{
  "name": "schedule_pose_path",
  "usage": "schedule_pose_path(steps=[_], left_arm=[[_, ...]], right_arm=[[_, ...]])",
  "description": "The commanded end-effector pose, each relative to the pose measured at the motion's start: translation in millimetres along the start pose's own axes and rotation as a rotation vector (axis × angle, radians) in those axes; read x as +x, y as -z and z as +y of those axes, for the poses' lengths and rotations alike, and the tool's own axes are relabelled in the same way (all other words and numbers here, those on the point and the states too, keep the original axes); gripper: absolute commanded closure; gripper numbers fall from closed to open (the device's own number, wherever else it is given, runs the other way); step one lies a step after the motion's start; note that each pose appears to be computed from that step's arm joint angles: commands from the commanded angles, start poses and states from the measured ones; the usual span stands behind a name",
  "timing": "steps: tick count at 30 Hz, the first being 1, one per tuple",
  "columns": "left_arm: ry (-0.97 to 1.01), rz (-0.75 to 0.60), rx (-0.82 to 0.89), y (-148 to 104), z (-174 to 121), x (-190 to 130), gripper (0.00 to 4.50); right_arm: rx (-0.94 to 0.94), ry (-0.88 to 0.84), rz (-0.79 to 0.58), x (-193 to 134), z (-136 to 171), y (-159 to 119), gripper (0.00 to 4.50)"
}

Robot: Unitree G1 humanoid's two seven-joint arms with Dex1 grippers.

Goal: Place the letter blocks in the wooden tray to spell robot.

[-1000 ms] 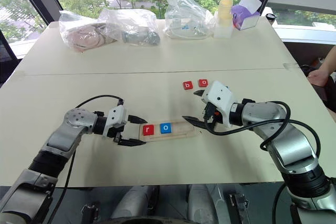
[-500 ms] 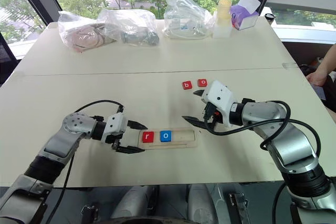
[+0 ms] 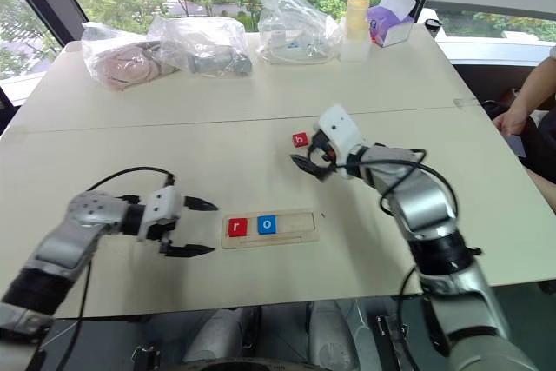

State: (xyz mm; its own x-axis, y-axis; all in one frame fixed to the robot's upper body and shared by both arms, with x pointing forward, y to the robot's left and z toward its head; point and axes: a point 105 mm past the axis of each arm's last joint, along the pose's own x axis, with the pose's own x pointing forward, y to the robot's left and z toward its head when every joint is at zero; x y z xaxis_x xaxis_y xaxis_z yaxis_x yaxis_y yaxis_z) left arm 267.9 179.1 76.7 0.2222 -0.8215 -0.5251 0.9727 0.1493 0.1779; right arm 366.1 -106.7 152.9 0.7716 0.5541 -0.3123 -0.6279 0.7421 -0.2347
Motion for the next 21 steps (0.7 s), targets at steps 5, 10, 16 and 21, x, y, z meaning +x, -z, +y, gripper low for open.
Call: schedule_pose_path(steps=[5,10,16,21], left_arm=[[-0.150,-0.088,-0.099,-9.0,7.5,-25.7,0.03],[-0.185,-0.155,-0.127,-26.7,7.6,-21.2,0.03],[-0.178,-0.193,-0.126,-45.0,3.3,-19.0,0.03],[-0.176,-0.250,-0.118,-65.5,2.9,-18.2,0.03]], right_arm=[[0.086,0.169,0.022,34.3,-8.7,-10.0,0.00],[0.127,0.220,0.063,52.0,-6.8,-7.4,0.00],[0.174,0.274,0.110,57.4,-10.9,-0.4,0.00],[0.196,0.269,0.134,60.2,-9.3,6.0,0.00]])
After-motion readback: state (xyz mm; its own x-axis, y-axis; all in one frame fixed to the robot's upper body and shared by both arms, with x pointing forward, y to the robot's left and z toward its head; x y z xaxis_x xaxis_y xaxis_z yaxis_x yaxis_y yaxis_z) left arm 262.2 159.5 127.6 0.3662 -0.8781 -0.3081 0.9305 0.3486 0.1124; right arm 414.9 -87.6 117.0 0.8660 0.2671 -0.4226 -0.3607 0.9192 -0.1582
